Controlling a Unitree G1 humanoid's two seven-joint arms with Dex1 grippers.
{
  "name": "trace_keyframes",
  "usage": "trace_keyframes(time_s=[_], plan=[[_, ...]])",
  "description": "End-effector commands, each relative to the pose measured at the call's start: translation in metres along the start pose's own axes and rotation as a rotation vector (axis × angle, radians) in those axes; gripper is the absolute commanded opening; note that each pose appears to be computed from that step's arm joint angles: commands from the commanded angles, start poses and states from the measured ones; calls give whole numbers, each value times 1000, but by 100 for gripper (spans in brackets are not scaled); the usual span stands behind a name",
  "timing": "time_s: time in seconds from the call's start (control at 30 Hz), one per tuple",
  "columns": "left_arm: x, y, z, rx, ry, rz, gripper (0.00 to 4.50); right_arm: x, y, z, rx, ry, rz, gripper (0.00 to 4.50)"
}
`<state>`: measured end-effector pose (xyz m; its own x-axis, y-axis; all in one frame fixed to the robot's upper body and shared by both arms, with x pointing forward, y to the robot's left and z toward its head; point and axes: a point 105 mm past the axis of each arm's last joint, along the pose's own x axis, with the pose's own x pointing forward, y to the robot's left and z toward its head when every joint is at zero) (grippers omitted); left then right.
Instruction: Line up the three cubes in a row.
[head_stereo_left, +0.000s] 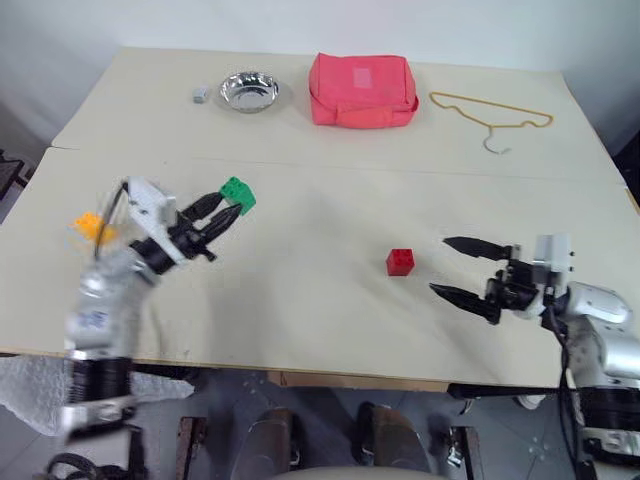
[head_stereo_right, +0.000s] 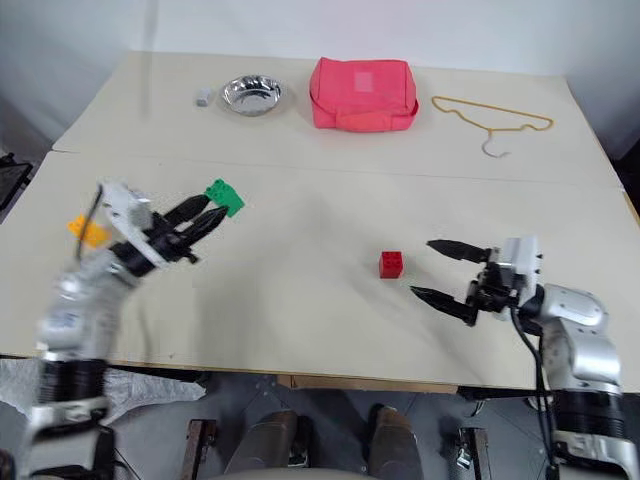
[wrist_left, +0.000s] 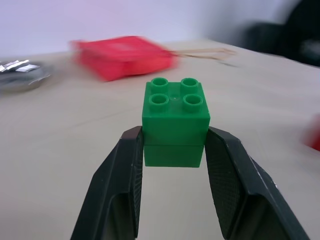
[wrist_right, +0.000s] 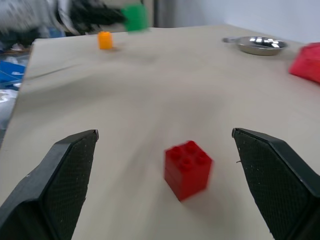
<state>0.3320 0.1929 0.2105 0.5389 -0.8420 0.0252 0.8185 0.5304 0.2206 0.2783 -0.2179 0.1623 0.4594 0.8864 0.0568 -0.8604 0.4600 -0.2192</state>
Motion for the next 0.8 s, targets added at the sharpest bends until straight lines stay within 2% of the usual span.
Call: trace_keyframes(time_s=[0.03,0.1,0.17,0.3,0.4,0.53,0.8], plan=[[25,-25,-12,71,51,-321,144,-11,0,10,-77,9,-15,450],[56,-45,-19,77,25,-489,144,-20,-1,4,-88,35,-44,450],[74,-55,-32,90,53,-565,144,-22,-3,3,-87,40,-66,450],[88,-59,-56,89,88,-601,144,-21,-1,4,-84,51,-57,450],[102,-60,-61,89,70,-605,144,-20,3,5,-76,65,-42,450],[113,-62,-65,102,65,-609,144,-18,9,6,-75,53,-57,450],[114,-55,-75,110,117,-581,144,-20,15,1,-61,61,-71,450]])
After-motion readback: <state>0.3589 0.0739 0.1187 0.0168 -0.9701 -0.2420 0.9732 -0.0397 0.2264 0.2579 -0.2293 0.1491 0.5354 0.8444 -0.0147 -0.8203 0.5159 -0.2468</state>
